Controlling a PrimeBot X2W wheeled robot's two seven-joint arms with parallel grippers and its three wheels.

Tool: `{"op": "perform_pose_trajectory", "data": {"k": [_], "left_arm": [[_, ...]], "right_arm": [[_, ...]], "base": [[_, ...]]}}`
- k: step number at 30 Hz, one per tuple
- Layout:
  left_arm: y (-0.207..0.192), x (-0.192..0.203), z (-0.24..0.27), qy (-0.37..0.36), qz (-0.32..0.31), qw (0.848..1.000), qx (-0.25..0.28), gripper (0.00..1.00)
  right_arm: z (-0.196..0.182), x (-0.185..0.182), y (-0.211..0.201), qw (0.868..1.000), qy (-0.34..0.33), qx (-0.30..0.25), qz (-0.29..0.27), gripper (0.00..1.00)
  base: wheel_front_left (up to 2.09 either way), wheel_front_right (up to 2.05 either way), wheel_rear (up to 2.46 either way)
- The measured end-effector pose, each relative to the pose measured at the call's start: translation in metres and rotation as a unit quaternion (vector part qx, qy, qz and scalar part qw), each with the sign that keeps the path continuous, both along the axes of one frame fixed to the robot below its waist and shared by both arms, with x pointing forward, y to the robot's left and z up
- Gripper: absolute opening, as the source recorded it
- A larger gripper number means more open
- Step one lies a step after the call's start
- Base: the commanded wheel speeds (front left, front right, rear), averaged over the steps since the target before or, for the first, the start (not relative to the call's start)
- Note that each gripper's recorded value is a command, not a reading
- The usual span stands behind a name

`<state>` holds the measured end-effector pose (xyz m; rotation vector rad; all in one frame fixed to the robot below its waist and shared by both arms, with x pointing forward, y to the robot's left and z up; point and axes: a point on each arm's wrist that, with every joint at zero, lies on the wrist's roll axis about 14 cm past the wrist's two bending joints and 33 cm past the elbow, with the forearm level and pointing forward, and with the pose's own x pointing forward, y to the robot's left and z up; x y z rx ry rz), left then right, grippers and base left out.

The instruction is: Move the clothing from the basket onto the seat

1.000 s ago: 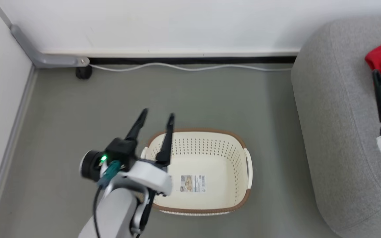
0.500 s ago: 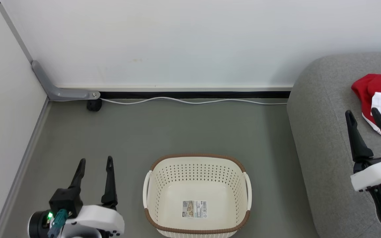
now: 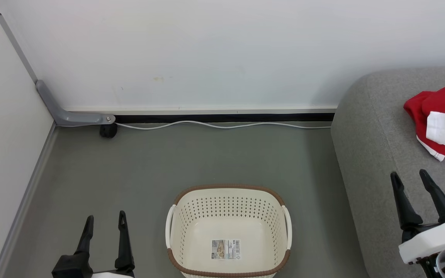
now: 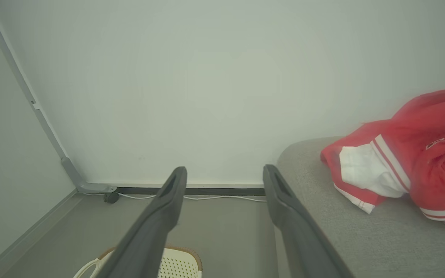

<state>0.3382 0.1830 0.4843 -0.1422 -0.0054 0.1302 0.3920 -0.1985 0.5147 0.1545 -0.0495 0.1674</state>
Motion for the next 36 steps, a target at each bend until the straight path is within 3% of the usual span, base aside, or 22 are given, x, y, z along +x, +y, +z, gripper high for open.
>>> {"op": "perform_pose_trajectory", "data": {"k": [36], "left_arm": [[-0.028,0.001,-0.005,0.012,-0.019,1.000,-0.019,1.00]], "right_arm": [[-0.025,-0.009,-0.009,0.999,0.037,-0.007,-0.012,1.00]], "base": [[0.00,0.00,0.00]]}}
